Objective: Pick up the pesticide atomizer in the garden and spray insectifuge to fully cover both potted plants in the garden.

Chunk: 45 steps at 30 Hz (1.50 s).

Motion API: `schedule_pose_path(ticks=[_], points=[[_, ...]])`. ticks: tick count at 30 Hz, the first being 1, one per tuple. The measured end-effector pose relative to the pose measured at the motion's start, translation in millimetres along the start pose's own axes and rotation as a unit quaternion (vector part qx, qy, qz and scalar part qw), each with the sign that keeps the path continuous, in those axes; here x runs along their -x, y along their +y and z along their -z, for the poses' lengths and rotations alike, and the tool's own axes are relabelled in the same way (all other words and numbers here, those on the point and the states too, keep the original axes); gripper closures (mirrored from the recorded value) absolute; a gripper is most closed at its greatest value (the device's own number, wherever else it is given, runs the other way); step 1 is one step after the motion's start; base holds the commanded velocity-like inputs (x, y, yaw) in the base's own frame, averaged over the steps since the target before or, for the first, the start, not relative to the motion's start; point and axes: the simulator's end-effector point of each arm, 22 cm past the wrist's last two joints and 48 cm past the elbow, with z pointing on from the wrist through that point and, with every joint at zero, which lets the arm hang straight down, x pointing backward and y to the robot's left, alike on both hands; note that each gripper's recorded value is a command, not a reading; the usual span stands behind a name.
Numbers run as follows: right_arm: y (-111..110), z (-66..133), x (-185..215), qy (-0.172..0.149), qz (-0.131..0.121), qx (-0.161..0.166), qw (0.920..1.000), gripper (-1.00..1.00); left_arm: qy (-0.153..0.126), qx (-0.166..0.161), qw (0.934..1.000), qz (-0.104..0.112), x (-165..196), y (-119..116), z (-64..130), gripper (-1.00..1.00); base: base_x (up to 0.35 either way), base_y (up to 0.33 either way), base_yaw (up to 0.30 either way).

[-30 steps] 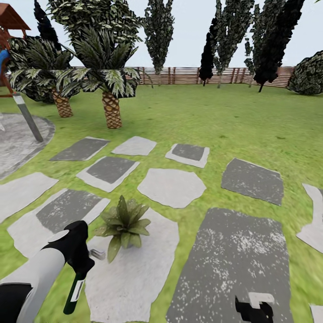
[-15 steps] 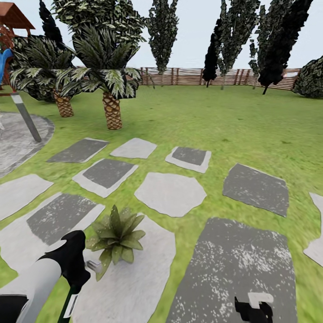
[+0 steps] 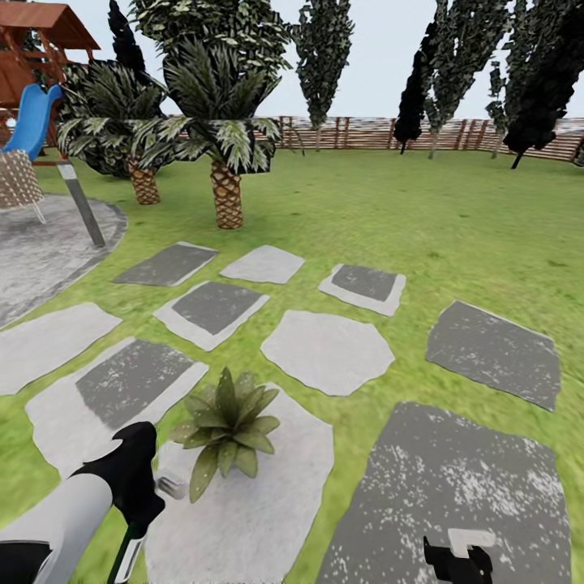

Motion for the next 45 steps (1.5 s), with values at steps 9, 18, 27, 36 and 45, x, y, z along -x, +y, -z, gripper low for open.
schedule_pose_path(ticks=[9, 18, 27, 36, 45], points=[[-1.3, -0.1, -1.0, 0.001, 0.001, -0.001, 1.0000, -1.00, -0.004, -0.003, 1.0000, 0.001, 1.6, -1.3, -0.3, 1.00, 0.099, -0.256, 0.015], [-1.1, -0.1, -0.8, 0.001, 0.001, -0.001, 1.0000, -1.00, -0.005, -0.003, 1.0000, 0.001, 2.1, -1.6, -0.1, 1.00, 0.196, -0.226, 0.000], [0.0, -0.1, -0.9, 0.001, 0.001, 0.000, 1.0000, -1.00, -0.005, -0.003, 1.0000, 0.002, 1.6, -0.8, -0.3, 1.00, 0.063, -0.258, 0.116], [0.1, -0.1, -0.9, 0.001, 0.001, 0.000, 1.0000, -1.00, -0.005, -0.003, 1.0000, 0.003, 1.6, -0.8, -0.3, 1.00, 0.010, -0.272, 0.275], [0.1, 0.1, -1.1, 0.001, 0.001, 0.000, 1.0000, -1.00, -0.005, -0.002, 1.0000, 0.006, -1.2, 3.5, 0.3, 1.00, 0.161, -0.243, 0.277]])
